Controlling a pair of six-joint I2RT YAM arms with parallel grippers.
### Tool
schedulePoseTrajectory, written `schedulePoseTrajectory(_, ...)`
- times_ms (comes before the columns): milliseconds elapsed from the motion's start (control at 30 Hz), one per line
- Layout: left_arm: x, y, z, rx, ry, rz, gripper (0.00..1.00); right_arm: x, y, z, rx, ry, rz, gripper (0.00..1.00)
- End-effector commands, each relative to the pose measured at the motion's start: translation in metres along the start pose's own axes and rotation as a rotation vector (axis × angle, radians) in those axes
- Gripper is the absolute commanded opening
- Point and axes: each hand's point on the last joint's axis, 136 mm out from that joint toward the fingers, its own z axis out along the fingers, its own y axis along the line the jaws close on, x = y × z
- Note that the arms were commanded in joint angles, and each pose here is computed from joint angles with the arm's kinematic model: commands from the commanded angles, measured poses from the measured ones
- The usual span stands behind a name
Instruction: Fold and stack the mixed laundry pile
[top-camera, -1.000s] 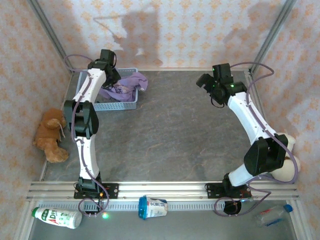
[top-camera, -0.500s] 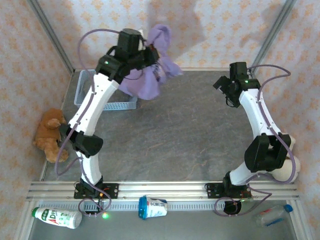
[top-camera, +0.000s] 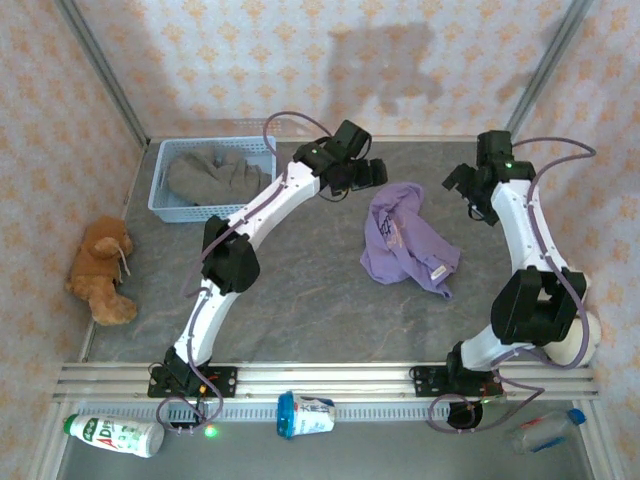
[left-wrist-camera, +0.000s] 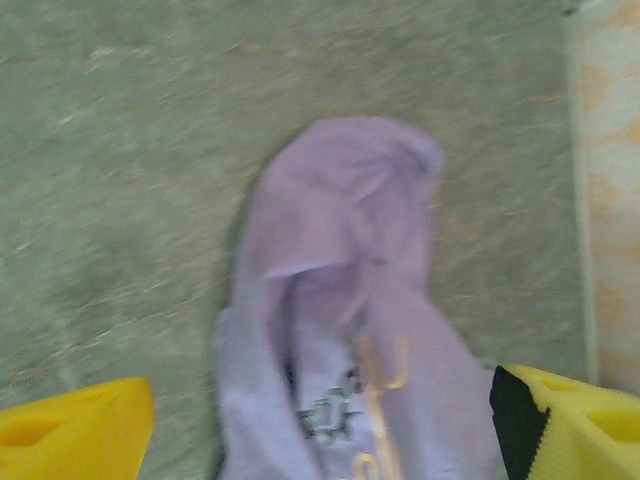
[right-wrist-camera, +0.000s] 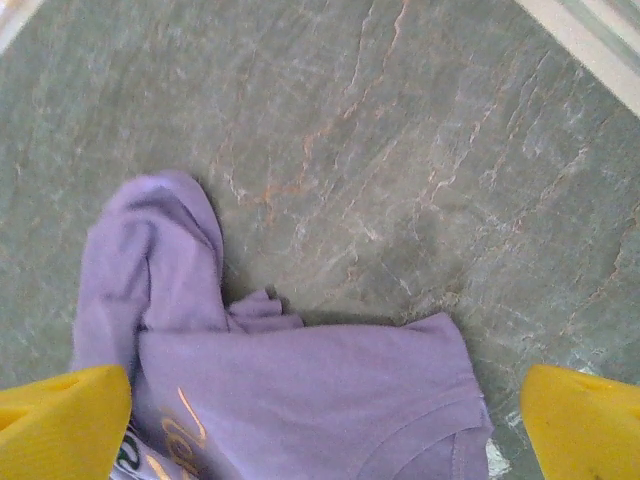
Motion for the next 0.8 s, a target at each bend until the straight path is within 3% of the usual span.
schedulePoseTrajectory(0, -0.013, 0.014, -0.029, -0.033, -0.069, -0.026, 0.88, 0.028, 0.002, -0.006, -0.076, 0.064, -0.071, 0.97)
schedulePoseTrajectory(133, -0.003, 0.055, -0.004, -0.089, -0.039, -0.077, 0.88, 0.074, 0.011, 0.006, -0.144, 0.165, -0.116, 0.94)
schedulePoseTrajectory(333, -0.005, 0.130, 0.005, -0.243, -0.032, -0.130, 0.87, 0.138, 0.028, 0.027, -0.197, 0.298, -0.201, 0.92)
schedulePoseTrajectory(467, -0.011, 0.178, -0.008, -0.367, -0.049, -0.175, 0.87, 0.156, 0.045, 0.036, -0.243, 0.323, -0.209, 0.84)
schedulePoseTrajectory(633, -0.016, 0.234, -0.035, -0.528, -0.084, -0.231, 0.86, 0.183, 0.079, 0.047, -0.278, 0.392, -0.299, 0.64)
schedulePoseTrajectory(767, -0.020, 0.256, -0.059, -0.619, -0.118, -0.235, 0.86, 0.200, 0.113, 0.050, -0.342, 0.431, -0.340, 0.59)
